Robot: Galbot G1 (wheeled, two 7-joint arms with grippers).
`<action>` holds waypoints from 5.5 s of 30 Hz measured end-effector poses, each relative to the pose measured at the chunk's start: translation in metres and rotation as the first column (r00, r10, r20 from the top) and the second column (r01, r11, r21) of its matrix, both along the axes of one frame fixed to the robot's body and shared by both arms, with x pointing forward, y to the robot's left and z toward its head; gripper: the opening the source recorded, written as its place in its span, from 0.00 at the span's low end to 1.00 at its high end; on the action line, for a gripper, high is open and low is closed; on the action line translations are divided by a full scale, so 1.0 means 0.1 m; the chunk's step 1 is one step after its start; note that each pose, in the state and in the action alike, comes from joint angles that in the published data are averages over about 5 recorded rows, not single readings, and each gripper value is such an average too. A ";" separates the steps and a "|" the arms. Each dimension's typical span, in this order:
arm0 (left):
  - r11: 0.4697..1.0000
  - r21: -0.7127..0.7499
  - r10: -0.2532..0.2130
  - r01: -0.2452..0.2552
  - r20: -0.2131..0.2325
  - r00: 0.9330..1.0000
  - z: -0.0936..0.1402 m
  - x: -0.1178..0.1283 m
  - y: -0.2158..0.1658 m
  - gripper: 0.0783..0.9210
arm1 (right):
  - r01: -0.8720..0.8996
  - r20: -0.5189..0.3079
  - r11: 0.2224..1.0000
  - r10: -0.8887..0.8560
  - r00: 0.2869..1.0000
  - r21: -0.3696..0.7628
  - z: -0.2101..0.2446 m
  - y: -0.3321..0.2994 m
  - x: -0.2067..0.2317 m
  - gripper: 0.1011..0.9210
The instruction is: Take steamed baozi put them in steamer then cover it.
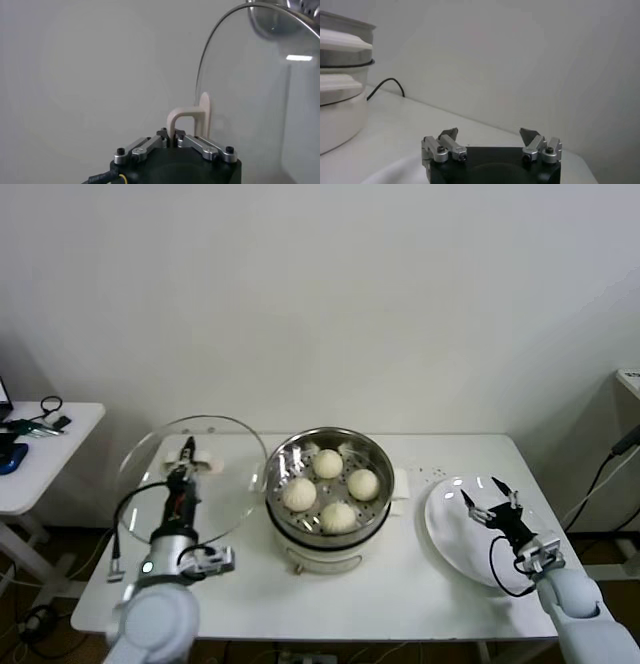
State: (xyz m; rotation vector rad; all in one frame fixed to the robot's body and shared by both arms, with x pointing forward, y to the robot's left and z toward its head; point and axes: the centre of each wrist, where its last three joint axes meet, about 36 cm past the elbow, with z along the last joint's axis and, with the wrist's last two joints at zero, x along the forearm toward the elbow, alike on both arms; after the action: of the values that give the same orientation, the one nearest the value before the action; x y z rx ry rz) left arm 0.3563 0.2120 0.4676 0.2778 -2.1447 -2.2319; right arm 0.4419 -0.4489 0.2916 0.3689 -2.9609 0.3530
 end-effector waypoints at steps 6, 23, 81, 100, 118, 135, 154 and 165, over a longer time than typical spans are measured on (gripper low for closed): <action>0.999 -0.032 -0.011 0.009 -0.037 0.999 0.07 0.15 -0.42 0.08 | 0.005 -0.002 1.000 -0.005 1.000 -0.002 -0.02 -0.01 0.02 0.88; 0.990 -0.090 -0.118 0.112 -0.059 0.991 0.08 0.39 -1.56 0.08 | 0.029 -0.001 1.000 -0.029 1.000 -0.007 -0.04 -0.10 -0.04 0.88; 0.991 -0.051 -0.128 0.122 -0.150 0.980 -0.45 0.72 -2.18 0.10 | 0.043 0.013 0.999 -0.043 0.999 -0.025 -0.02 -0.26 -0.14 0.88; 0.983 -0.104 -0.165 0.150 -0.153 0.974 -0.34 0.53 -2.07 0.74 | 0.050 -0.011 0.999 -0.050 0.999 -0.017 0.06 -0.27 -0.15 0.88; 0.967 -0.198 -0.187 0.162 -0.119 0.975 -0.14 0.19 -1.67 0.88 | 0.065 -0.056 0.998 -0.065 0.996 -0.004 0.21 -0.21 -0.16 0.88; 0.884 -0.465 -0.087 0.048 -0.064 0.994 0.09 -0.05 -0.84 0.88 | 0.056 -0.051 0.998 -0.056 0.997 0.006 0.19 -0.11 -0.21 0.88; 0.365 -0.931 -0.079 0.015 -0.015 0.997 -0.64 -0.23 0.46 0.88 | 0.039 -0.028 0.999 -0.038 0.999 0.034 0.17 0.08 -0.30 0.88; 0.186 -0.982 -0.024 0.009 0.004 1.000 -1.09 -0.32 0.70 0.88 | 0.046 0.004 0.996 -0.047 0.999 0.076 0.21 0.12 -0.33 0.88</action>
State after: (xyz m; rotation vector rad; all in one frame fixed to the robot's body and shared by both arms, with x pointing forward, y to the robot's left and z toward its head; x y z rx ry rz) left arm 0.3240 0.2815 0.3590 0.1402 -2.9855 -0.3429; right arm 0.4086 -0.4373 0.3130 0.3071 -2.9887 0.2369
